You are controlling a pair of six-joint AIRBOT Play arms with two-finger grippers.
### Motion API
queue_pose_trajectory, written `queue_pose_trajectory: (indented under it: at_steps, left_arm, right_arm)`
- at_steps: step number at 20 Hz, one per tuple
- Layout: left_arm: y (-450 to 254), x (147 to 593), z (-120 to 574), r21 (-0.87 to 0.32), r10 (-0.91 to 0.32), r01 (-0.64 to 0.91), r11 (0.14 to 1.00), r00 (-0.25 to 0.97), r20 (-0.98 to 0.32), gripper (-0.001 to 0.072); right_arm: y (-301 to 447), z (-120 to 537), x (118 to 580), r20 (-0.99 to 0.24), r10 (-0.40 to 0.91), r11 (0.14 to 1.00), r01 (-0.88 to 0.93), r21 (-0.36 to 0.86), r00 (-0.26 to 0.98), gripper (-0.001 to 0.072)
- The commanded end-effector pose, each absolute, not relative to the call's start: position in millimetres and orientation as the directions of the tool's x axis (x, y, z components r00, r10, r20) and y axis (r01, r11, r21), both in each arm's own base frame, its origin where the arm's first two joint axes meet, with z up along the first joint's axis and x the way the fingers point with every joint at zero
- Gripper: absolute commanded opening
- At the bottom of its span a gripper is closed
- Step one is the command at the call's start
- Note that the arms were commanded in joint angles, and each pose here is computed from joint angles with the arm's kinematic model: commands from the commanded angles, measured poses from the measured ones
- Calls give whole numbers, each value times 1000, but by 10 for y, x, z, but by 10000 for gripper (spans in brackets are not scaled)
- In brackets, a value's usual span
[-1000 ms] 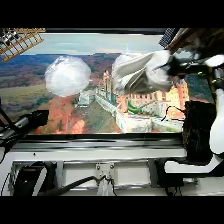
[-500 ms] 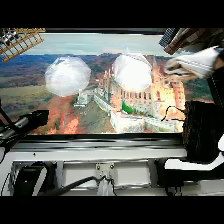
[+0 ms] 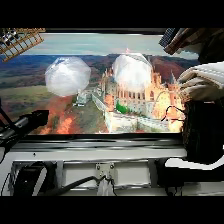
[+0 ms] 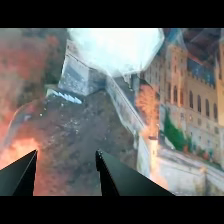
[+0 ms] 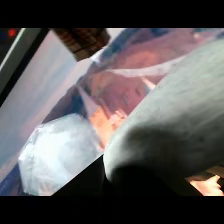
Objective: Fold the clothes and pants, and hang the long-sleeved shirts on hangers.
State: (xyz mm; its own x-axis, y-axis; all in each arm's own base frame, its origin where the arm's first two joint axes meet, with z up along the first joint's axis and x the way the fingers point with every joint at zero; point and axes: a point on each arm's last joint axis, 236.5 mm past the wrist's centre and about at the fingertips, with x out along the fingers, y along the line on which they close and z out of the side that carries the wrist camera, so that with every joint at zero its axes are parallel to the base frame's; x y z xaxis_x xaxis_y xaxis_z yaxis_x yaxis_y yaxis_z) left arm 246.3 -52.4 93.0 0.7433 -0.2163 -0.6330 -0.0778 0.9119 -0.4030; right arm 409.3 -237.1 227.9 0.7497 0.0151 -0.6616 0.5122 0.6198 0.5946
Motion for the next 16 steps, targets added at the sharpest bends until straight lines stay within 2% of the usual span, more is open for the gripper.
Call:
queue_pose_trajectory:
  at_steps: [1,5,9,16]
  left_arm:
    - [-523,2463,929,-402,-216,-78,912,743,-633,409]
    - [-523,2464,929,-403,-216,-78,912,743,-633,409]
    - [-523,2464,929,-403,-216,-78,912,743,-633,409]
    - [-523,2464,929,-402,-216,-78,912,743,-633,409]
  right_arm:
    - [-2537,2336,3868,-670,-23,592,550,589,742,37]
    - [-2632,2508,3699,-648,-74,585,560,587,758,37]
    - [-2623,2612,3611,-630,-69,565,551,614,774,37]
    - [-2607,2793,3507,-621,-103,588,551,592,777,37]
